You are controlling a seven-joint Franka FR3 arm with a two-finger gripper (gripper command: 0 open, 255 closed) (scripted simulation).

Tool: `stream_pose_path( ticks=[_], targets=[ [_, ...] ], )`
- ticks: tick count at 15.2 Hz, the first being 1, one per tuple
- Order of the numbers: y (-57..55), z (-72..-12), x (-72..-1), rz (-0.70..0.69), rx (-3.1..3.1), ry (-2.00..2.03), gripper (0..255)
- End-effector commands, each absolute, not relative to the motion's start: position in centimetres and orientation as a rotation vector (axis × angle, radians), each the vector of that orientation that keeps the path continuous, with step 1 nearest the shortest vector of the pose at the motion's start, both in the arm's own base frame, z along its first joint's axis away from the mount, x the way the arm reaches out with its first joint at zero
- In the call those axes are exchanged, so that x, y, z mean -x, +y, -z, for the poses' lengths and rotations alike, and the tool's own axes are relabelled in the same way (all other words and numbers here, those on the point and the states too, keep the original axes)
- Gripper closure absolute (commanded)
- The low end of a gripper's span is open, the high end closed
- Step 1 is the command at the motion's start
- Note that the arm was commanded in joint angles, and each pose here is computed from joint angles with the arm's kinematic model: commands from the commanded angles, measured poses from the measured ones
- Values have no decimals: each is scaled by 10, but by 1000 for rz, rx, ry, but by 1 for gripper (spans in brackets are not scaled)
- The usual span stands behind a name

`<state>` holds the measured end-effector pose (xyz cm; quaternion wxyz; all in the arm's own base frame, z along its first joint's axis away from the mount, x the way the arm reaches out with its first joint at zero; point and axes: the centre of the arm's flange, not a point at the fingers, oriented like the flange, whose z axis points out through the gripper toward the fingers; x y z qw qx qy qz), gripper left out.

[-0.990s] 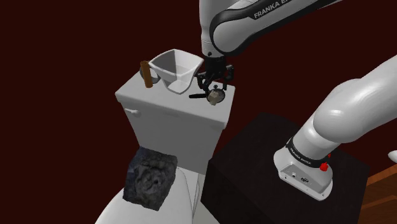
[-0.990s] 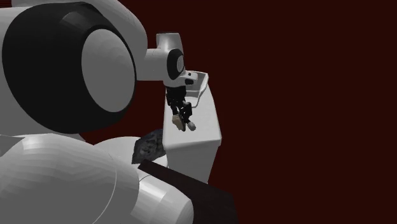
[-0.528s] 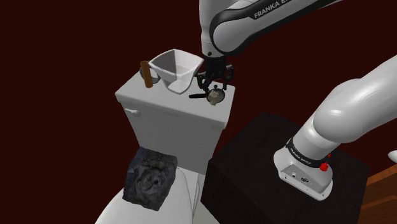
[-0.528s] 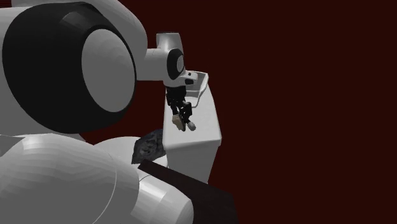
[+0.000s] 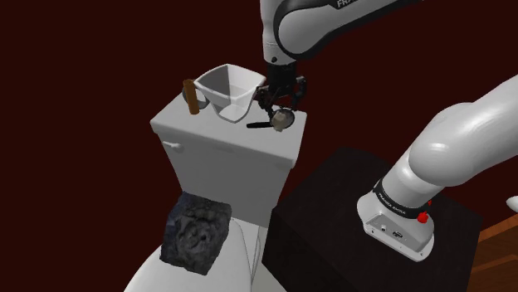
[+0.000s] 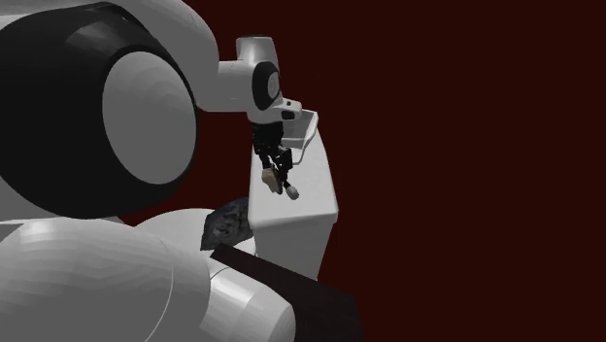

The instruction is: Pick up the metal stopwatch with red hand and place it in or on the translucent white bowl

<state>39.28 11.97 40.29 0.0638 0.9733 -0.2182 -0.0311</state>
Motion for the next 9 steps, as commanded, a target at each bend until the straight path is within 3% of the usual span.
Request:
stream_pose_path(
  ticks=[1,9],
  targets=[
    [119,-414,-392,94,-2939,-659,255],
    [119,-457,-392,94,-2939,-659,255]
  ],
)
